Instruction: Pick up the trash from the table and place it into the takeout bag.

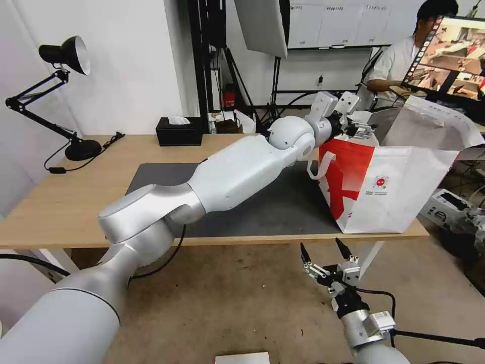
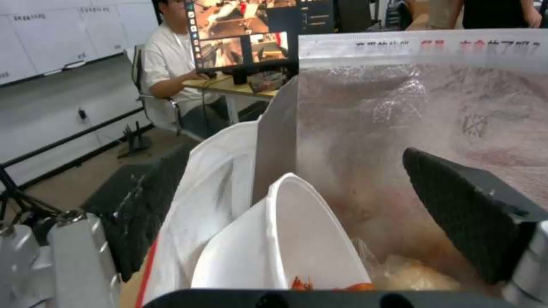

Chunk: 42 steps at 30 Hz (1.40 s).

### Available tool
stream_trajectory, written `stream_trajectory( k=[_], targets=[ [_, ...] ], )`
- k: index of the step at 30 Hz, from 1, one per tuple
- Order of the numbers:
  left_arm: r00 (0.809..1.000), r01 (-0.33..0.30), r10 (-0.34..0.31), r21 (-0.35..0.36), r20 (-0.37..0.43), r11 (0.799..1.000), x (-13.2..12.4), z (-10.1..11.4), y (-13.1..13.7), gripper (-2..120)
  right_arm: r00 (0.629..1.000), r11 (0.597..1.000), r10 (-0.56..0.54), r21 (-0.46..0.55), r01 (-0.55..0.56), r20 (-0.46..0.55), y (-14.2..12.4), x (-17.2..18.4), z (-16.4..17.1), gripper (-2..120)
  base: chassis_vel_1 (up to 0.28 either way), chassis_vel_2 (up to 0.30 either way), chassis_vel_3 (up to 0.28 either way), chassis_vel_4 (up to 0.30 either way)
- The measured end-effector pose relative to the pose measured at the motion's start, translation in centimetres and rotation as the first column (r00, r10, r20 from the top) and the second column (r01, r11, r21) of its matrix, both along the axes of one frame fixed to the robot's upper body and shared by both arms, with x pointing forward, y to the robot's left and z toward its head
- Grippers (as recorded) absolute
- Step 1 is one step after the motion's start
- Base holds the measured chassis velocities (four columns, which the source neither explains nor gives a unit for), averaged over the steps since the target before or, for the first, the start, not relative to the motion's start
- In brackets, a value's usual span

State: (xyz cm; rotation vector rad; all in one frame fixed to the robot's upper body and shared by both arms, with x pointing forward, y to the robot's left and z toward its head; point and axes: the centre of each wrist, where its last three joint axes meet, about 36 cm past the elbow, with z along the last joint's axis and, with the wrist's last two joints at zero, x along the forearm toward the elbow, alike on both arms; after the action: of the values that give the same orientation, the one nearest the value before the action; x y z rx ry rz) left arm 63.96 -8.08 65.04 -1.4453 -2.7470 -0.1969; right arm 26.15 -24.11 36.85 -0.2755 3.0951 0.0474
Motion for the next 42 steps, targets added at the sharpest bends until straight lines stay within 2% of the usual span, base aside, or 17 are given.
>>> stream_trajectory(
  k=[4,11,12,15,16,19,24,26,29,31,34,35,37,38,41,42],
  targets=[
    [1.000,-0.014,0.014,-0.009,0.005,1.000,-0.1,0.3,1.4,100,1.000,1.000,0.000,0.000,0.000,0.000,0.0,0.0,0.0,100,0.000,0.000,0.000,0.000],
    [0.998,-0.059,0.060,-0.043,0.021,0.997,-0.6,0.4,6.1,100,1.000,1.000,0.000,0.000,0.000,0.000,0.0,0.0,0.0,100,0.000,0.000,0.000,0.000],
    [0.998,-0.059,0.060,-0.043,0.021,0.997,-0.6,0.4,6.1,100,1.000,1.000,0.000,0.000,0.000,0.000,0.0,0.0,0.0,100,0.000,0.000,0.000,0.000],
    [0.995,-0.097,0.098,-0.065,0.018,0.993,-1.0,0.2,9.0,100,1.000,1.000,0.000,0.000,0.000,0.000,0.0,0.0,0.0,100,0.000,0.000,0.000,0.000],
    [0.995,-0.097,0.098,-0.065,0.018,0.993,-1.0,0.2,9.0,100,1.000,1.000,0.000,0.000,0.000,0.000,0.0,0.0,0.0,100,0.000,0.000,0.000,0.000],
    [0.990,-0.139,0.141,-0.092,0.008,0.986,-1.8,-0.5,11.4,100,1.000,1.000,0.000,0.000,0.000,0.000,0.0,0.0,0.0,100,0.000,0.000,0.000,0.000],
    [0.984,-0.177,0.178,-0.127,-0.004,0.976,-2.8,-1.1,13.2,100,1.000,1.000,0.000,0.000,0.000,0.000,0.0,0.0,0.0,100,0.000,0.000,0.000,0.000],
    [0.981,-0.195,0.196,-0.149,-0.010,0.969,-3.4,-1.6,14.2,100,1.000,1.000,0.000,0.000,0.000,0.000,0.0,0.0,0.0,100,0.000,0.000,0.000,0.000],
    [0.969,-0.244,0.245,-0.204,-0.022,0.948,-4.9,-2.8,17.0,100,1.000,1.000,0.000,0.000,0.000,0.000,0.0,0.0,0.0,100,0.000,0.000,0.000,0.000],
    [0.966,-0.255,0.256,-0.211,-0.026,0.944,-5.3,-3.1,17.7,100,1.000,1.000,0.000,0.000,0.000,0.000,0.0,0.0,0.0,100,0.000,0.000,0.000,0.000],
    [0.951,-0.304,0.309,-0.235,-0.016,0.923,-7.5,-4.7,21.2,100,1.000,1.000,0.000,0.000,0.000,0.000,0.0,0.0,0.0,100,0.000,0.000,0.000,0.000],
    [0.951,-0.304,0.309,-0.235,-0.016,0.923,-7.5,-4.7,21.2,100,1.000,1.000,0.000,0.000,0.000,0.000,0.0,0.0,0.0,100,0.000,0.000,0.000,0.000],
    [0.935,-0.341,0.354,-0.257,0.003,0.904,-8.9,-5.4,23.4,100,1.000,1.000,0.000,0.000,0.000,0.000,0.0,0.0,0.0,100,0.000,0.000,0.000,0.000],
    [0.935,-0.341,0.354,-0.257,0.003,0.904,-8.9,-5.4,23.4,100,1.000,1.000,0.000,0.000,0.000,0.000,0.0,0.0,0.0,100,0.000,0.000,0.000,0.000],
    [0.900,-0.409,0.436,-0.287,0.032,0.866,-11.3,-7.3,26.6,100,1.000,1.000,0.000,0.000,0.000,0.000,0.0,0.0,0.0,100,0.000,0.000,0.000,0.000],
    [0.900,-0.409,0.436,-0.287,0.032,0.866,-11.3,-7.3,26.6,100,1.000,1.000,0.000,0.000,0.000,0.000,0.0,0.0,0.0,100,0.000,0.000,0.000,0.000]
  ],
)
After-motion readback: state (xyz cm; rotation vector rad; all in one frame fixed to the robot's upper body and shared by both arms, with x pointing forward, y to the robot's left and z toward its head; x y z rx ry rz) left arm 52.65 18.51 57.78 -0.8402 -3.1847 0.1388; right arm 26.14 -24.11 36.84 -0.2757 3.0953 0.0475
